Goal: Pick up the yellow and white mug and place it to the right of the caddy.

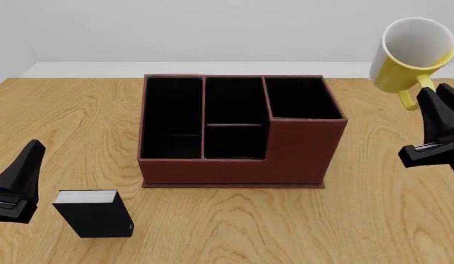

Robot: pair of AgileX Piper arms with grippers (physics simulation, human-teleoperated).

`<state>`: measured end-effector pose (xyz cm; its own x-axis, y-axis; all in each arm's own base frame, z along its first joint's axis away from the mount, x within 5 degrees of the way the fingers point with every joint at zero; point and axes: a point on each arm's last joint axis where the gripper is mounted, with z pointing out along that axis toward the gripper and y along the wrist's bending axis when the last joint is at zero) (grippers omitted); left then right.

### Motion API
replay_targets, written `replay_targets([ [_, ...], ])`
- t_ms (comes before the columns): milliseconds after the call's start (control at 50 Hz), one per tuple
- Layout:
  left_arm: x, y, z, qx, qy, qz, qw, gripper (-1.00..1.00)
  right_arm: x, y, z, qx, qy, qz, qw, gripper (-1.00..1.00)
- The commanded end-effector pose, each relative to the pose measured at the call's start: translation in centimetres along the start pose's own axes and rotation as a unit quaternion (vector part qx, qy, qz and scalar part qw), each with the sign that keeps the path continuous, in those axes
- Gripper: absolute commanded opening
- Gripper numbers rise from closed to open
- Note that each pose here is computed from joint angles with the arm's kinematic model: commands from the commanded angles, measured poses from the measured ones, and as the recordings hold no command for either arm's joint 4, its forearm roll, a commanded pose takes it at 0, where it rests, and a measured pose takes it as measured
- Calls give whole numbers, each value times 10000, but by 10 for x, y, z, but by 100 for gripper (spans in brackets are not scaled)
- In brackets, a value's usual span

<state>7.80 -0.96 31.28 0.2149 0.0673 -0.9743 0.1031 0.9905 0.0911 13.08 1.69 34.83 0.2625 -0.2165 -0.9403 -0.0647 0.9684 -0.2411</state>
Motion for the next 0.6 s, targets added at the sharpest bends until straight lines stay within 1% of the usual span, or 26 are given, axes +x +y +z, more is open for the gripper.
replay_targets([
  [20, 0, 0, -2, -28, 4, 19, 10000, 100, 21, 2, 8, 98, 87, 166, 9998, -100],
  [60, 0, 1, -2, -38, 7, 23, 10000, 100, 26, 1, 8, 150, 101, 113, 9998, -100],
  [80, -1, 1, -2, -36, 2, 29, 10000, 100, 27, 1, 9, 164, 114, 163, 9997, -100],
  [220, -2, 1, -2, -38, -4, 40, 10000, 100, 33, 1, 13, 216, 154, 189, 9995, -100],
  [380, -3, 1, -4, -54, -3, 62, 10000, 100, 42, -2, 17, 336, 227, 294, 9987, -100],
  [400, -3, 1, -4, -58, -3, 69, 10000, 100, 44, -2, 17, 347, 241, 267, 9988, -100],
  [600, -5, 1, -6, -64, -13, 75, 10000, 100, 52, 0, 20, 327, 321, 304, 9985, -100],
])
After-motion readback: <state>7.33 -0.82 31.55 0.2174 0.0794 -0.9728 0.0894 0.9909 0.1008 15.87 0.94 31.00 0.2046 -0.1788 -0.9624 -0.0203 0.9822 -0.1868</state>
